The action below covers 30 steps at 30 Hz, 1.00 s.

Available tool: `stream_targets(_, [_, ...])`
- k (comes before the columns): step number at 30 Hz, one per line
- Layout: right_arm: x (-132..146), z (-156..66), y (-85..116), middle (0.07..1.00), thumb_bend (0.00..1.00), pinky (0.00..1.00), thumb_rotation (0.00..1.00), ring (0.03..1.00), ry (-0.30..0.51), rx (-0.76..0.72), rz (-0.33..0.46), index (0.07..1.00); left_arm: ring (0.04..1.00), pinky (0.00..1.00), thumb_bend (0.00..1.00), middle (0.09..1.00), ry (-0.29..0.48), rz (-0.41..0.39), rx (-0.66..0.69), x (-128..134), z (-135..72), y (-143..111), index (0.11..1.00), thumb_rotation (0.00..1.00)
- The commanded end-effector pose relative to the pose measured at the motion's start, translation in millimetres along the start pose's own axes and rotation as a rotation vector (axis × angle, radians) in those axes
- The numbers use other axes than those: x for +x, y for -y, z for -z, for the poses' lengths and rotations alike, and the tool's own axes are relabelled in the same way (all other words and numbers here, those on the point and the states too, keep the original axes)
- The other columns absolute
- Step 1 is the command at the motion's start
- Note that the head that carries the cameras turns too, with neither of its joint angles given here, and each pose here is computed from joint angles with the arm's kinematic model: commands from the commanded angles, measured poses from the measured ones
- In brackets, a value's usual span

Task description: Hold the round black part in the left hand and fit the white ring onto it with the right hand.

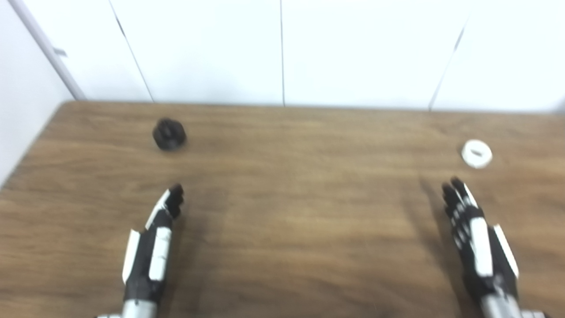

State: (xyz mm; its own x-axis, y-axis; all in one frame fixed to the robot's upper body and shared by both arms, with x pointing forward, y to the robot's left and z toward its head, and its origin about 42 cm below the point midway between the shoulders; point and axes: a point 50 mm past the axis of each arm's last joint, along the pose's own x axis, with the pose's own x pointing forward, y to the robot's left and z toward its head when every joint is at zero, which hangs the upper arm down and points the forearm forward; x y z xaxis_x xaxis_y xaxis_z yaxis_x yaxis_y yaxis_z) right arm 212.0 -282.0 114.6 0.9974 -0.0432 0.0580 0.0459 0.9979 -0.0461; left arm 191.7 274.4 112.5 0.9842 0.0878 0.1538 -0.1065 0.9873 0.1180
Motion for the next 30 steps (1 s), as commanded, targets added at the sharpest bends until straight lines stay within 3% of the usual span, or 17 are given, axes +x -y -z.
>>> stream_targets(1, [-25.6, 15.2, 6.0, 0.946, 0.54, 1.0, 1.0, 0.97, -0.07, -0.014, 0.002, 0.959, 0.937, 0.95, 0.59, 0.933, 0.005, -0.009, -0.011, 3.2, 8.1, 10.5, 0.927, 0.94])
stream_targets(14, [-20.5, 22.0, 5.9, 0.976, 0.48, 1.0, 1.0, 1.0, -0.064, 0.007, -0.016, 0.988, 0.95, 0.99, 0.61, 0.936, -0.009, 0.003, 0.02, 2.5, 15.9, 16.7, 0.93, 0.89])
stream_targets(17, [-20.6, 21.1, 5.2, 0.977, 0.48, 1.0, 1.0, 1.0, -0.07, 0.008, -0.015, 0.99, 0.965, 1.0, 0.64, 0.946, -0.012, -0.003, 0.019, 2.0, 13.6, 16.2, 0.939, 0.83])
stream_targets(19, [-20.9, 20.8, 5.1, 0.973, 0.47, 1.0, 1.0, 1.0, -0.074, 0.003, -0.011, 0.985, 0.968, 1.0, 0.64, 0.945, -0.012, -0.011, 0.022, 1.4, 11.3, 16.3, 0.934, 0.67])
stream_targets(20, [-21.0, 21.0, 5.4, 0.972, 0.47, 1.0, 1.0, 1.0, -0.075, 0.0, -0.008, 0.984, 0.969, 1.0, 0.64, 0.945, -0.011, -0.026, 0.032, 1.1, 9.7, 16.1, 0.934, 0.65])
stream_targets(21, [-20.9, 21.4, 6.0, 0.968, 0.5, 1.0, 1.0, 0.995, -0.076, -0.003, -0.007, 0.978, 0.952, 0.97, 0.67, 0.932, -0.01, -0.04, 0.043, 1.2, 8.2, 15.7, 0.918, 0.48])
stream_targets(26, [-19.8, 21.8, 7.8, 0.971, 0.49, 1.0, 1.0, 0.999, -0.074, 0.001, -0.013, 0.98, 0.937, 0.95, 0.77, 0.91, 0.017, -0.119, 0.152, 10.4, -6.2, 8.7, 0.9, 0.3])
stream_targets(30, [-19.8, 22.3, 8.2, 0.973, 0.49, 1.0, 1.0, 1.0, -0.08, 0.002, -0.012, 0.983, 0.929, 0.97, 0.86, 0.896, 0.043, -0.162, 0.26, 28.8, -18.0, -3.4, 0.889, 0.23])
